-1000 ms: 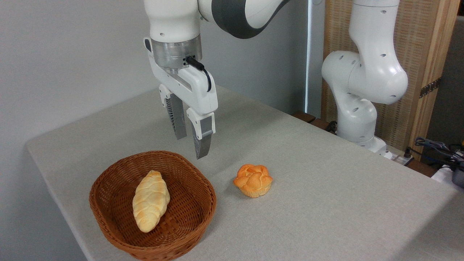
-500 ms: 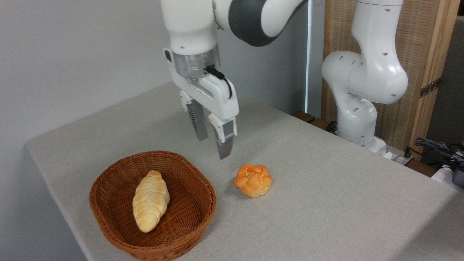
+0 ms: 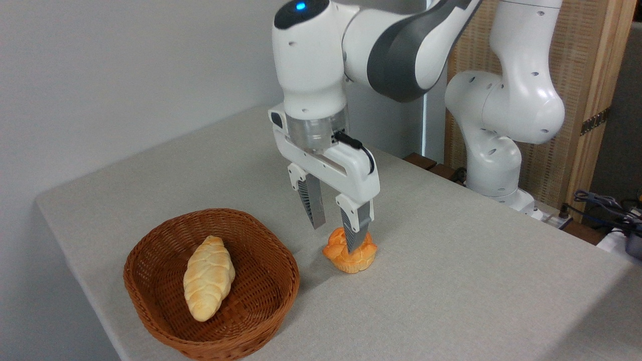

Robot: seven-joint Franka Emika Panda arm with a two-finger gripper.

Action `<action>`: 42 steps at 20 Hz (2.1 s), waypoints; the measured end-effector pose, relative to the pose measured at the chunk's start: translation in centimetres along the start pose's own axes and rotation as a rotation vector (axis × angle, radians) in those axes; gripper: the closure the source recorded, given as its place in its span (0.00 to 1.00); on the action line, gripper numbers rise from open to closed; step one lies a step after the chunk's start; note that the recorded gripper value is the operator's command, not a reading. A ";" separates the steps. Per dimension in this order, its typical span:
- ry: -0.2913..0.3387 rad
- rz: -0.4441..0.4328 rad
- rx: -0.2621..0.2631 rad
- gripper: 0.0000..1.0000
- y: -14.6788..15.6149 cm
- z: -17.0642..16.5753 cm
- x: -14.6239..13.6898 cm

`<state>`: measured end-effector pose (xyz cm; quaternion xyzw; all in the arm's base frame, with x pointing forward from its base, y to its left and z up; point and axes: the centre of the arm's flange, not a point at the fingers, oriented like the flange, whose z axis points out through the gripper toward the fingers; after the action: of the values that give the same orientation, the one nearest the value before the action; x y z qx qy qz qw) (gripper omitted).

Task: Put bread into the basket
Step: 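Lower the gripper over the orange bun and close on it, then lift the bun and carry it over the wicker basket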

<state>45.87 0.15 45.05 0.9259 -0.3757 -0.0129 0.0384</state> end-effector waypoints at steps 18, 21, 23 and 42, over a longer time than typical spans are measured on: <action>-0.071 0.070 -0.005 0.57 0.7 3.8 -0.7; -0.069 0.070 -0.002 0.59 0.6 4.0 -0.6; -0.069 0.070 -0.002 0.59 0.6 4.1 -0.5; 0.133 0.118 0.130 0.26 1.3 -6.9 4.4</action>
<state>48.45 -3.41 52.03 0.9014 -0.4264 0.0753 0.0041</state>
